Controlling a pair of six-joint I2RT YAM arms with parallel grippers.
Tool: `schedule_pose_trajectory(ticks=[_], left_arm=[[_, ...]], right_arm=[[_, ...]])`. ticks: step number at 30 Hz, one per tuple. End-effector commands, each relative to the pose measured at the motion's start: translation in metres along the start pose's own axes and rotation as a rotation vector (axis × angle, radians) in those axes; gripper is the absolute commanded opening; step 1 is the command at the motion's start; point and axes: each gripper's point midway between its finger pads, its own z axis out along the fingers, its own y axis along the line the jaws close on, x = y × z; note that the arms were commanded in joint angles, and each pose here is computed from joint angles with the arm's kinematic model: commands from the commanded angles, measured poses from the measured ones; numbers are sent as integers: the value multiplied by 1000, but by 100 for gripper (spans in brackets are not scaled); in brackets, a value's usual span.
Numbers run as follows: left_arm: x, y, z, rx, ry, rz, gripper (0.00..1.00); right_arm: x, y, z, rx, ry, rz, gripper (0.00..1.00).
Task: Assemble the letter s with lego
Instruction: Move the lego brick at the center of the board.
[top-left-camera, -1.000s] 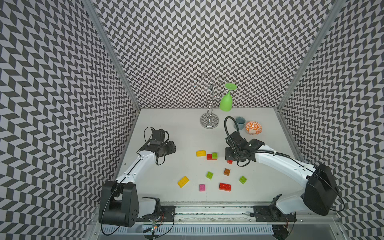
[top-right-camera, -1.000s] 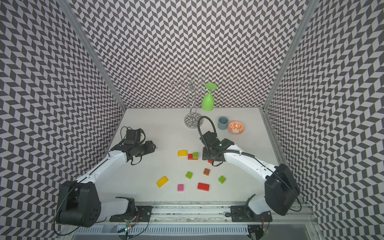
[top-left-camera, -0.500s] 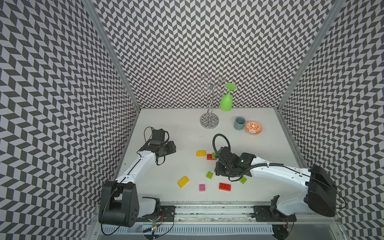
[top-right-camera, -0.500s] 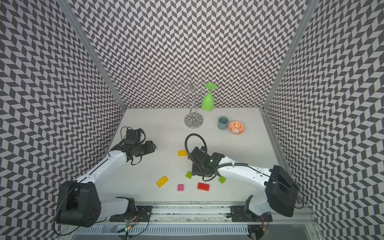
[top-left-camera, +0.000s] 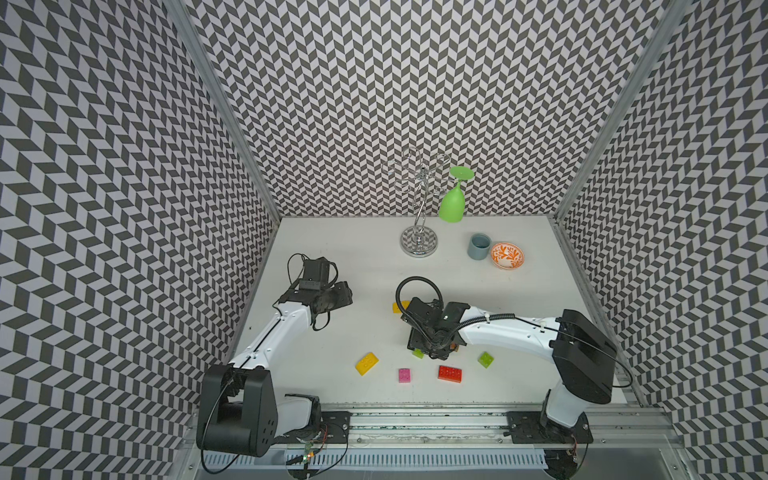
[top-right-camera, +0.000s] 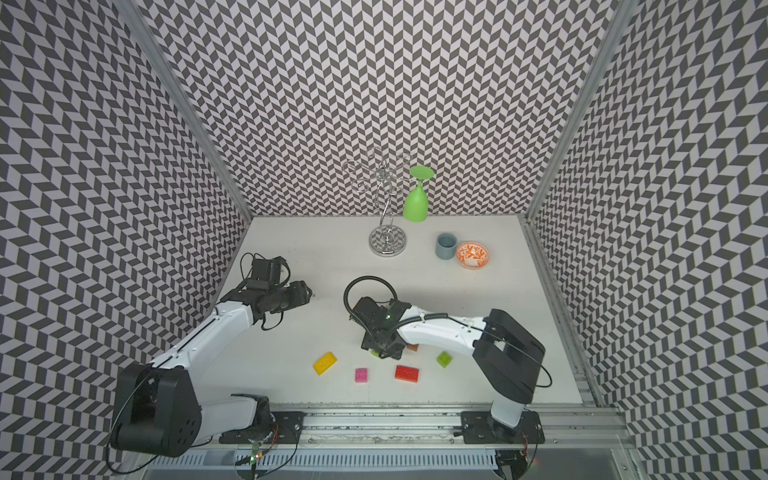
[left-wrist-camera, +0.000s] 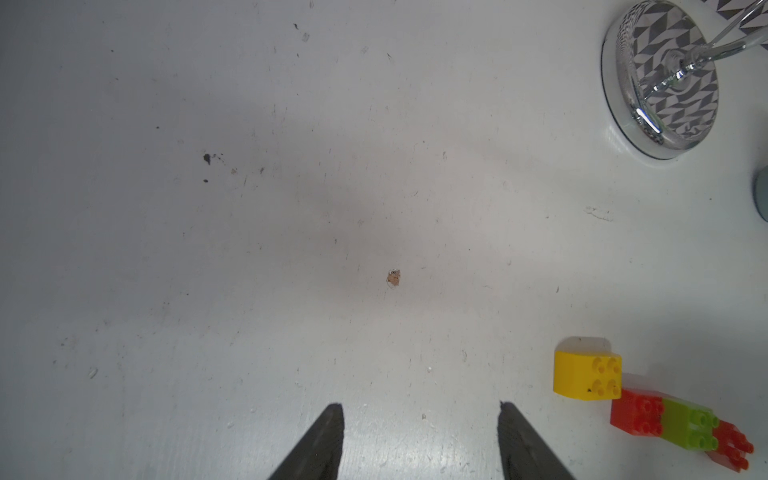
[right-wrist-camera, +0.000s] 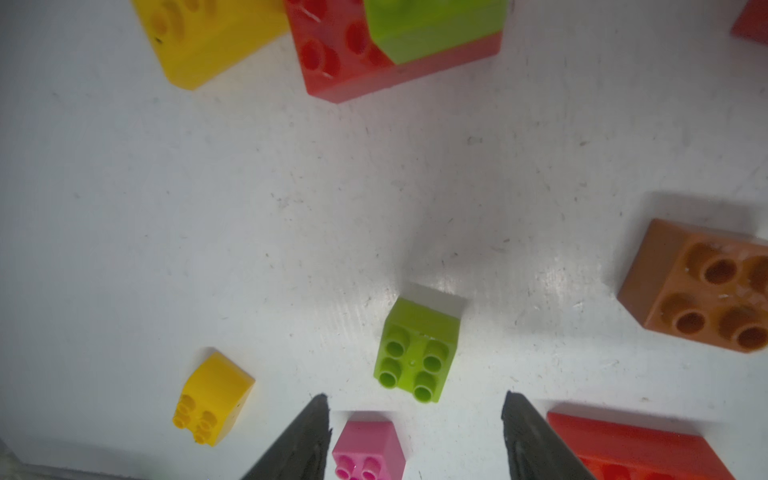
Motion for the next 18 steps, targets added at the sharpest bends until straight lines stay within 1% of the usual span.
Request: schedule_pose_trajectory(ticks=[1,12,15,18], left_arm=[[-5,-4,-6,20,-33,13,61],[-6,-5,-7,26,-37,13,61],[-6,-5,-7,29,-36,12,61],[-6,-5,-7,30,-36,11,61]], right_arm=[[0,7,3,-2,1,35,67],[2,6,30,56,22,15,59],[2,5,33,72,18,5,53],[-3,3,32,85,-9,-3,44]])
